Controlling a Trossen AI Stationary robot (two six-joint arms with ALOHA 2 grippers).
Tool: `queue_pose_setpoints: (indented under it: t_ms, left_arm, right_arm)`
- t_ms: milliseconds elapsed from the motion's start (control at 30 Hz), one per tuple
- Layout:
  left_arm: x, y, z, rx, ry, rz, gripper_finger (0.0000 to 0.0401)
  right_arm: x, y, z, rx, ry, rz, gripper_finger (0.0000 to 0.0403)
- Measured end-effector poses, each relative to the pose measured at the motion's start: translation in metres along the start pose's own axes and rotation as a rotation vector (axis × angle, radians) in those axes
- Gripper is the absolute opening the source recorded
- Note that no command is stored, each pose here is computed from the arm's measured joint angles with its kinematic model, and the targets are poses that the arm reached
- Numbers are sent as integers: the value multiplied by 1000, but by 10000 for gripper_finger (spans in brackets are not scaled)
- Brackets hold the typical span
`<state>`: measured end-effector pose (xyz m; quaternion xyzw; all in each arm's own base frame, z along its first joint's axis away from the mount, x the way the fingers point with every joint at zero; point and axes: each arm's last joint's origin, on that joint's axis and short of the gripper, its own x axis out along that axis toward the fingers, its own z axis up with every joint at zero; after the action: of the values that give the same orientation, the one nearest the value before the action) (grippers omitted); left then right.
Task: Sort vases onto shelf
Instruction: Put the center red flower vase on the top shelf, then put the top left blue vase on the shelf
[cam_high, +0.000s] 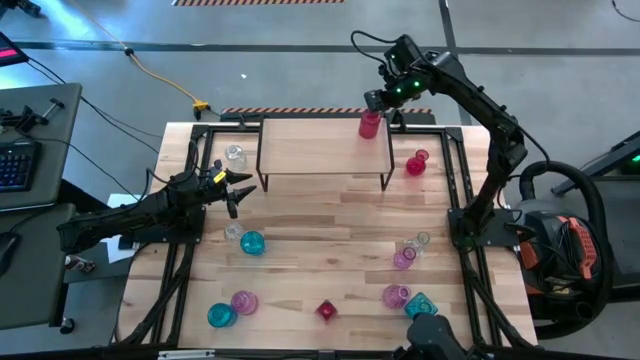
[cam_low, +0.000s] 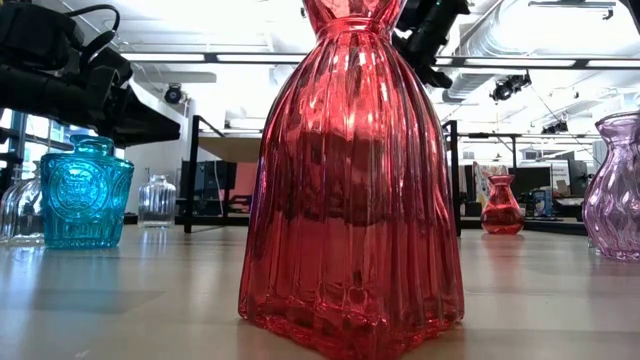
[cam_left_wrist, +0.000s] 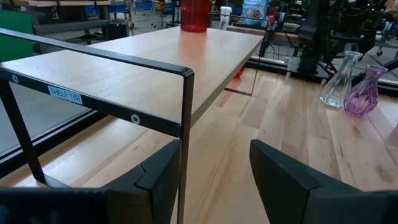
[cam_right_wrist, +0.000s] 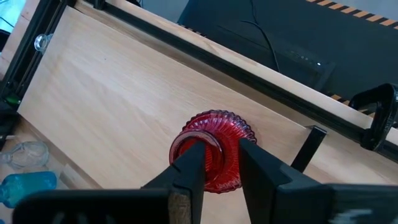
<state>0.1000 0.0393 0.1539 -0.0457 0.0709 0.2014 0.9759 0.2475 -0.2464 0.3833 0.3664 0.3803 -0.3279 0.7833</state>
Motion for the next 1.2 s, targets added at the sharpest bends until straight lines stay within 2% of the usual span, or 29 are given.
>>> queue_pose_setpoints:
  t_ms: [900,1200]
  left_arm:
    - [0,0,0,0,0,0,179]
    - [0,0,0,0,0,0,179]
  right_arm:
    - [-21,8,-2,-29,6,22,74]
    - [-40,20,-18,-75,24,28,74]
